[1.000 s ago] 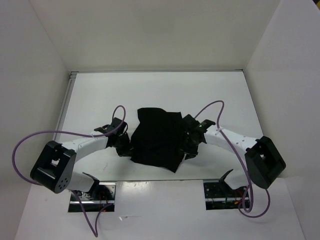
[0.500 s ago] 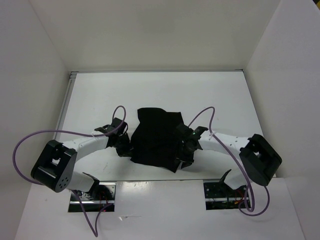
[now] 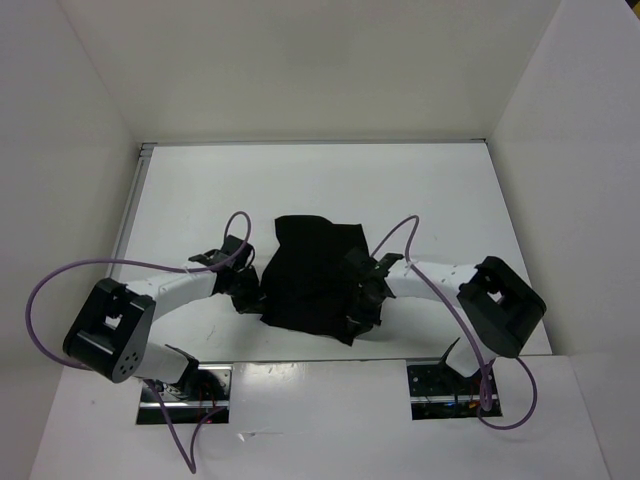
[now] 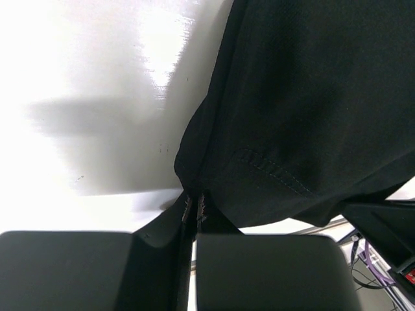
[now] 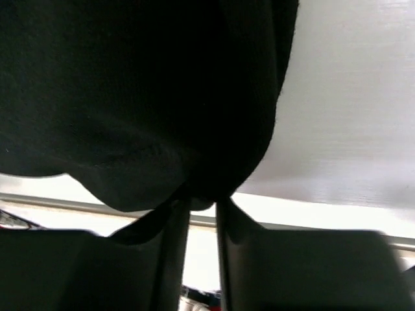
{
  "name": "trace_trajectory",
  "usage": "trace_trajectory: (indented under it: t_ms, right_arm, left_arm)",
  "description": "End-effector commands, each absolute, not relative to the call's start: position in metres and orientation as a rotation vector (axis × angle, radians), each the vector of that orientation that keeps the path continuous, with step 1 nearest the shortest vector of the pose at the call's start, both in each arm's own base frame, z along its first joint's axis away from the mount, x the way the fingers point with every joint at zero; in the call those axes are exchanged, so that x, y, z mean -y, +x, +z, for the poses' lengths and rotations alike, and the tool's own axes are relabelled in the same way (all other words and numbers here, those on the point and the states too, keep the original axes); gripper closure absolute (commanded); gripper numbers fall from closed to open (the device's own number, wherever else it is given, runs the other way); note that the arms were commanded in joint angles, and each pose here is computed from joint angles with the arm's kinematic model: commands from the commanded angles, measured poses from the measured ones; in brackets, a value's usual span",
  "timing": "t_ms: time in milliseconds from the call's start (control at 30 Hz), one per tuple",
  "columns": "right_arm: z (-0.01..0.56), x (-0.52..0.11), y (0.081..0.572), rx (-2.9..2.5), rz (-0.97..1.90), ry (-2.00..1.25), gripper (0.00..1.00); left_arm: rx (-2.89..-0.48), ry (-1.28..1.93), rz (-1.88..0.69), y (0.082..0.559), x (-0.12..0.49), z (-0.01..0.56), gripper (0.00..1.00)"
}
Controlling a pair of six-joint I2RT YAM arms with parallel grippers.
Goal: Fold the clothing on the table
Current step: Flatten the skirt out
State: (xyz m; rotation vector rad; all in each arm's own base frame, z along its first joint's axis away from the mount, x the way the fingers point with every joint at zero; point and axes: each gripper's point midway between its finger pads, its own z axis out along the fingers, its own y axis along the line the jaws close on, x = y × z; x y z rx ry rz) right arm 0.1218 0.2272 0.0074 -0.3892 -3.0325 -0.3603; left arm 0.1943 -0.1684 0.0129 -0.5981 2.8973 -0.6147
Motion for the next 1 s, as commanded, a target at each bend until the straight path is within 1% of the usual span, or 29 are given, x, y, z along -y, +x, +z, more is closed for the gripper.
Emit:
trace_trajectory:
  t_ms: [0,67,100,167,233,267,333,367,400,433,467,500,533,567,633,667,700,733,767,800,867,900,967]
  right_arm:
    - [-0.007,-0.221,0.144,3.163,-0.259,-0.443,0.83]
    - [0.001,-0.208,0.161,3.253,-0.140,-0.507,1.00]
    - [0.009,-0.205,0.167,3.284,-0.110,-0.533,1.00]
    - [0.043,-0.201,0.187,3.387,-0.097,-0.573,1.00]
    - [0.078,-0.205,0.203,3.474,-0.178,-0.569,1.00]
    - [0.116,-0.203,0.225,3.543,-0.277,-0.582,1.00]
    - [0.153,-0.195,0.252,3.616,-0.367,-0.589,1.00]
    - [0.190,-0.183,0.278,3.693,-0.425,-0.598,1.00]
    - [0.209,-0.178,0.290,3.727,-0.472,-0.603,1.00]
    - [0.247,-0.175,0.306,3.788,-0.568,-0.632,1.00]
    - [0.264,-0.172,0.315,3.820,-0.603,-0.626,1.00]
    - [0.282,-0.159,0.324,3.867,-0.593,-0.628,1.00]
    - [0.313,-0.156,0.331,3.917,-0.675,-0.650,1.00]
    - [0.323,-0.155,0.333,3.931,-0.716,-0.637,1.00]
    - [0.334,-0.153,0.334,3.945,-0.748,-0.623,1.00]
    - [0.341,-0.155,0.328,3.941,-0.810,-0.605,1.00]
    - [0.334,-0.155,0.324,3.926,-0.807,-0.585,1.00]
    - [0.330,-0.156,0.319,3.912,-0.821,-0.564,1.00]
    - [0.334,-0.154,0.308,3.902,-0.883,-0.569,1.00]
    - [0.319,-0.158,0.299,3.852,-0.915,-0.551,1.00]
    - [0.313,-0.160,0.283,3.804,-1.005,-0.538,1.00]
    - [0.309,-0.161,0.264,3.757,-1.093,-0.498,1.00]
    - [0.309,-0.163,0.241,3.683,-1.214,-0.494,1.00]
  left_arm:
    - [-2.893,-0.568,-0.612,0.195,0.165,0.005,1.00]
    - [-2.906,-0.563,-0.644,0.193,0.166,0.003,1.00]
    - [-2.897,-0.549,-0.664,0.194,0.166,0.006,1.00]
    - [-2.835,-0.459,-0.713,0.209,0.172,0.026,1.00]
    - [-2.733,-0.341,-0.773,0.224,0.178,0.063,1.00]
    - [-2.596,-0.274,-0.813,0.248,0.185,0.104,1.00]
    - [-2.464,-0.183,-0.839,0.275,0.187,0.148,1.00]
    - [-2.345,-0.134,-0.886,0.302,0.192,0.194,1.00]
    - [-2.292,-0.118,-0.882,0.317,0.190,0.215,1.00]
    - [-2.244,-0.077,-0.886,0.331,0.190,0.235,1.00]
    - [-2.243,-0.046,-0.930,0.343,0.195,0.244,1.00]
    - [-2.150,-0.034,-0.956,0.362,0.190,0.287,1.00]
    - [-2.121,-0.017,-0.982,0.369,0.191,0.302,1.00]
    - [-2.102,0.022,-1.042,0.372,0.196,0.310,1.00]
    - [-2.056,0.017,-1.046,0.378,0.190,0.327,1.00]
    - [-2.047,0.028,-1.056,0.377,0.192,0.329,1.00]
    - [-2.070,0.025,-1.065,0.375,0.193,0.320,1.00]
    - [-2.039,0.038,-1.065,0.370,0.192,0.326,1.00]
    - [-2.095,0.011,-1.085,0.360,0.192,0.303,1.00]
    - [-2.102,0.015,-1.094,0.354,0.192,0.296,1.00]
    - [-2.106,0.014,-1.113,0.334,0.190,0.289,1.00]
    - [-2.156,0.009,-1.140,0.319,0.190,0.268,1.00]
    - [-2.124,0.060,-1.189,0.290,0.195,0.276,1.00]
